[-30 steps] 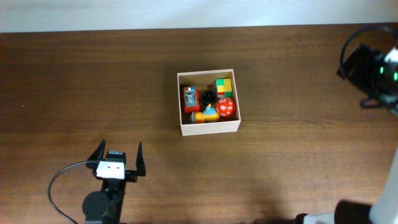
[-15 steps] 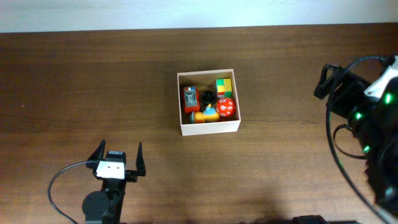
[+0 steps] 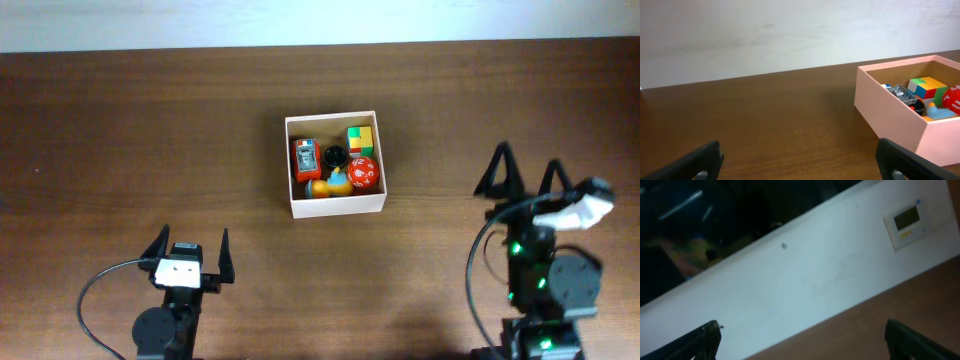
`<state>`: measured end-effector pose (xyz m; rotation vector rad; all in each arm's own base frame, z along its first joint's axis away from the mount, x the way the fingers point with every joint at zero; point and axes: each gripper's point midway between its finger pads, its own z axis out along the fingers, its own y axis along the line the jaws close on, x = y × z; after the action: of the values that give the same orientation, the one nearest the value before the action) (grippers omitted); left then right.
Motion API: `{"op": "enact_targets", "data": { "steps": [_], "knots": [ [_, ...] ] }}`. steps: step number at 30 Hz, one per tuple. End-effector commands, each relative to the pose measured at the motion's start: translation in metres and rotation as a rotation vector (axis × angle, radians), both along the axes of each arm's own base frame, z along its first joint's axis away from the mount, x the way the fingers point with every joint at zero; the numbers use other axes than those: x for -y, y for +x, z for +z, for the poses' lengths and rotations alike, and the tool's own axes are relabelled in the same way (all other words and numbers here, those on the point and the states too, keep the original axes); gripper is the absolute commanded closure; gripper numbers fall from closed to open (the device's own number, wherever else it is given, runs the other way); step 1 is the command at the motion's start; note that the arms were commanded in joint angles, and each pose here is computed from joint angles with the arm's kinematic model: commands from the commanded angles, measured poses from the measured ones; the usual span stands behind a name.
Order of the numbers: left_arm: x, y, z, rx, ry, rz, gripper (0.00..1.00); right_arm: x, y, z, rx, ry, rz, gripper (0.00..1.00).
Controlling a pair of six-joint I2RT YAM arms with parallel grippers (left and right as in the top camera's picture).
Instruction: Pack container
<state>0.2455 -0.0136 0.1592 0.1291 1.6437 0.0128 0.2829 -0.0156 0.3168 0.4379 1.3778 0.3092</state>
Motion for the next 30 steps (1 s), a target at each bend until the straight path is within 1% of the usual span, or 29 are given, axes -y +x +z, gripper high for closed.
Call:
{"op": "enact_targets", "data": {
  "steps": [1, 5, 10, 12, 17, 21, 25, 30],
  "knots": [
    [0.0, 0.0, -0.001, 0.003, 0.02, -0.003, 0.01, 0.0, -0.014, -0.042, 0.003, 0.003, -0.001, 0.01],
    [0.0, 0.0, -0.001, 0.003, 0.02, -0.003, 0.01, 0.0, -0.025, -0.077, 0.003, 0.002, -0.001, 0.01],
    [0.0, 0.0, -0.001, 0.003, 0.02, -0.003, 0.01, -0.001, -0.031, -0.108, -0.005, 0.001, 0.008, 0.01],
    [0.0, 0.0, -0.001, 0.003, 0.02, -0.003, 0.01, -0.003, -0.031, -0.119, -0.047, -0.018, 0.017, 0.01],
    [0.0, 0.0, -0.001, 0.003, 0.02, -0.003, 0.01, -0.015, -0.031, -0.14, -0.145, -0.169, 0.079, 0.01],
    [0.0, 0.0, -0.001, 0.003, 0.02, -0.003, 0.01, -0.018, -0.035, -0.167, -0.25, -0.228, 0.108, 0.01],
    [0.0, 0.0, -0.001, 0.003, 0.02, -0.003, 0.01, -0.028, -0.037, -0.164, -0.235, -0.363, 0.157, 0.01],
    [0.0, 0.0, -0.001, 0.003, 0.02, -0.003, 0.01, -0.029, -0.037, -0.161, -0.221, -0.386, 0.161, 0.01]
  ]
}}
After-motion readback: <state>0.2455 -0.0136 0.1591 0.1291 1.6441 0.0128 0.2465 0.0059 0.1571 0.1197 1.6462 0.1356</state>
